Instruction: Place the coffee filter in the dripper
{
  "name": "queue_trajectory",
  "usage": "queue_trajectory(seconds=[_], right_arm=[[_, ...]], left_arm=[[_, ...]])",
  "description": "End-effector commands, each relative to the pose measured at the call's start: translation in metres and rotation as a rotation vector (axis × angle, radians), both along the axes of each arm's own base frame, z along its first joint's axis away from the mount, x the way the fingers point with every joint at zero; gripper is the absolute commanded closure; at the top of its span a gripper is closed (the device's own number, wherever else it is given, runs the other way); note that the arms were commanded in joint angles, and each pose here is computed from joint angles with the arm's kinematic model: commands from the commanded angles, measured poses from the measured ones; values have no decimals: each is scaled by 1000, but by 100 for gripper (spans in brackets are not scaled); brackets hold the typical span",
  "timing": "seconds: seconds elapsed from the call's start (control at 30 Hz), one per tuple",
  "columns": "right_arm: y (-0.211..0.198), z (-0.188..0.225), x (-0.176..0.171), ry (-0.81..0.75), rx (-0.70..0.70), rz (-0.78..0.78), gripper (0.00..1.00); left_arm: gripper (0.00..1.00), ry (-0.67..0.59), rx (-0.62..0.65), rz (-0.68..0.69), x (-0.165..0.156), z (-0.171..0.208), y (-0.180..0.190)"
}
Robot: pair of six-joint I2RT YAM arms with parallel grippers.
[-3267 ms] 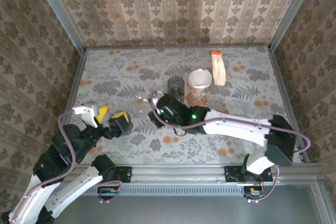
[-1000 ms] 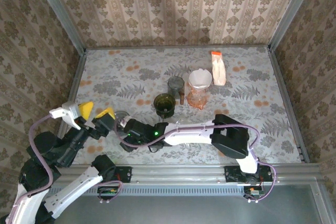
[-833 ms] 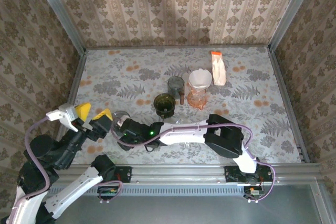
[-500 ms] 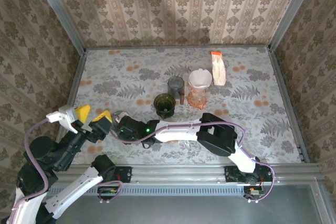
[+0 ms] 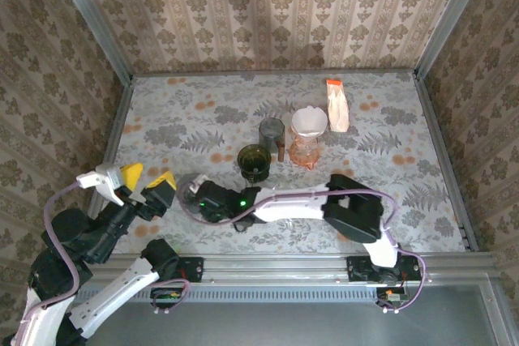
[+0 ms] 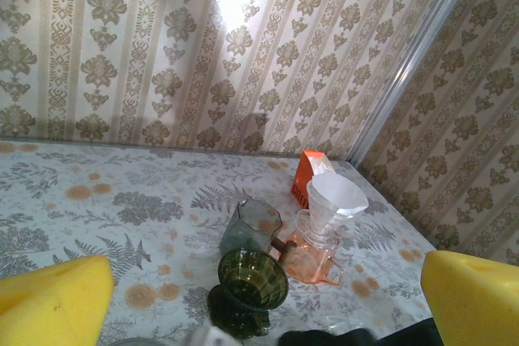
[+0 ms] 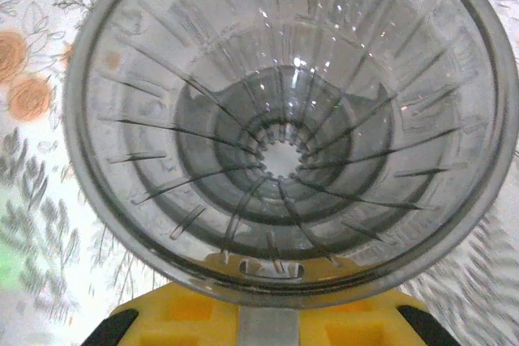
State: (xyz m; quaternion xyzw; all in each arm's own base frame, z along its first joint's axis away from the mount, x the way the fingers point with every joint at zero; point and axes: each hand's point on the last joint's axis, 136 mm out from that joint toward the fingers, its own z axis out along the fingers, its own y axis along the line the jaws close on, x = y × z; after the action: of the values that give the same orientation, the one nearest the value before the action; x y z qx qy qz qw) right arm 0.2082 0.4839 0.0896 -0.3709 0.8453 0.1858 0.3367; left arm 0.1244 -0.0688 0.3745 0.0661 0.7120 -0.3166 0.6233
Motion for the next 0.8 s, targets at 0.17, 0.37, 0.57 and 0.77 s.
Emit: queue_trajectory(seconds=[0.17,0.37,0.57,0.77], right_arm=[[-95,94,-30,-61,89,-79,85],[-182,107,-44,-44,77,-209,84],[-236,103,-53,-30,21,-278,85],[-243,92,-50,-12,-4,-299,85]], left_arm=[[0,27,-14,-33,12,-13,-22],[0,114,-16,-93,34,-48,-62],[0,237,-37,-161,53,-95,-103],[0,313,-48,-180,59,-124,-117]])
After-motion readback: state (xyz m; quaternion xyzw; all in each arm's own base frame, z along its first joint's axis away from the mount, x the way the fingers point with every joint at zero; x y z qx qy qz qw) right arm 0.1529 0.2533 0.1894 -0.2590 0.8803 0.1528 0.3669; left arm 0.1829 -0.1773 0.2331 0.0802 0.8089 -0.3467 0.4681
